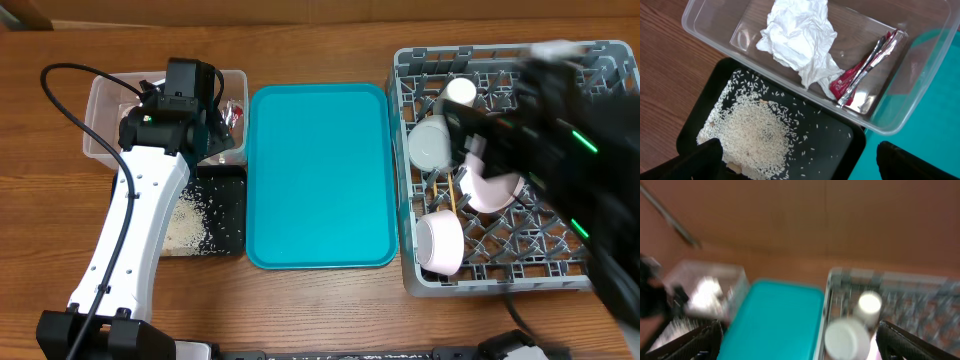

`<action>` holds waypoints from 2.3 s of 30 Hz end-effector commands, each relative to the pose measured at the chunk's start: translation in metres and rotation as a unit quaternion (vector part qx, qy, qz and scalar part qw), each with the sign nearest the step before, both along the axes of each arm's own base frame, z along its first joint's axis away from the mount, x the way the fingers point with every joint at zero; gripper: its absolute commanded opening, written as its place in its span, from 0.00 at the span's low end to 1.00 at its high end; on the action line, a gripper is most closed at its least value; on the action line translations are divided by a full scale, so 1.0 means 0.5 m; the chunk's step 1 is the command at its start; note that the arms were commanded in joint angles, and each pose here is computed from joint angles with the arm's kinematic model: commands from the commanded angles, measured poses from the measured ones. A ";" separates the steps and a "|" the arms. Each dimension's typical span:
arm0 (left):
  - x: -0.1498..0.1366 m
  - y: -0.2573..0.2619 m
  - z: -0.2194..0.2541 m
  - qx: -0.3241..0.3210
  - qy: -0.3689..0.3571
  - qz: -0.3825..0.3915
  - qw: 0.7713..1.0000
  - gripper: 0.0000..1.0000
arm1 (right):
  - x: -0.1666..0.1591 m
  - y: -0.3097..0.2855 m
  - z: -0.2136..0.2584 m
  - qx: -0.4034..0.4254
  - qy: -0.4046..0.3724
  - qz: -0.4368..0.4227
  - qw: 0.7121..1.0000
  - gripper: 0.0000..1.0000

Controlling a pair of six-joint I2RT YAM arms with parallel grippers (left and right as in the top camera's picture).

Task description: Sort waste into correct bins and load items into the dishwasher

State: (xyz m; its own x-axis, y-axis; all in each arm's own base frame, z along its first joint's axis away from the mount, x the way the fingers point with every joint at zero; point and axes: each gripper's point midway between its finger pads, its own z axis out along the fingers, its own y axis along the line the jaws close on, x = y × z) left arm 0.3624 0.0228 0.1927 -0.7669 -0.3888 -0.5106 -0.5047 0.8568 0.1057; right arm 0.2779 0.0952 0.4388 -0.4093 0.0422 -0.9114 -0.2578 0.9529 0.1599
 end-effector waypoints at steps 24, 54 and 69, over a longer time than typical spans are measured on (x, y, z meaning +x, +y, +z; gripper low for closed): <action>0.004 -0.002 0.012 0.004 -0.006 -0.007 1.000 1.00 | -0.137 -0.049 -0.295 0.077 -0.223 0.029 0.971 1.00; 0.004 -0.002 0.012 0.004 -0.006 -0.007 1.000 1.00 | -0.069 -0.114 -0.538 0.107 -0.160 -0.091 0.977 1.00; 0.004 -0.002 0.012 0.004 -0.006 -0.007 1.000 1.00 | -0.071 -0.105 -0.536 0.004 -0.189 -0.055 0.980 1.00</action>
State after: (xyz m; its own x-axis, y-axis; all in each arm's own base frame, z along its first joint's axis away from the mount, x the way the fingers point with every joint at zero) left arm 0.3624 0.0228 0.1927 -0.7669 -0.3888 -0.5106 -0.5047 0.8568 0.1057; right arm 0.2429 0.0412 0.1714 -0.0598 0.1656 -0.9844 -0.1810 0.9680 0.1738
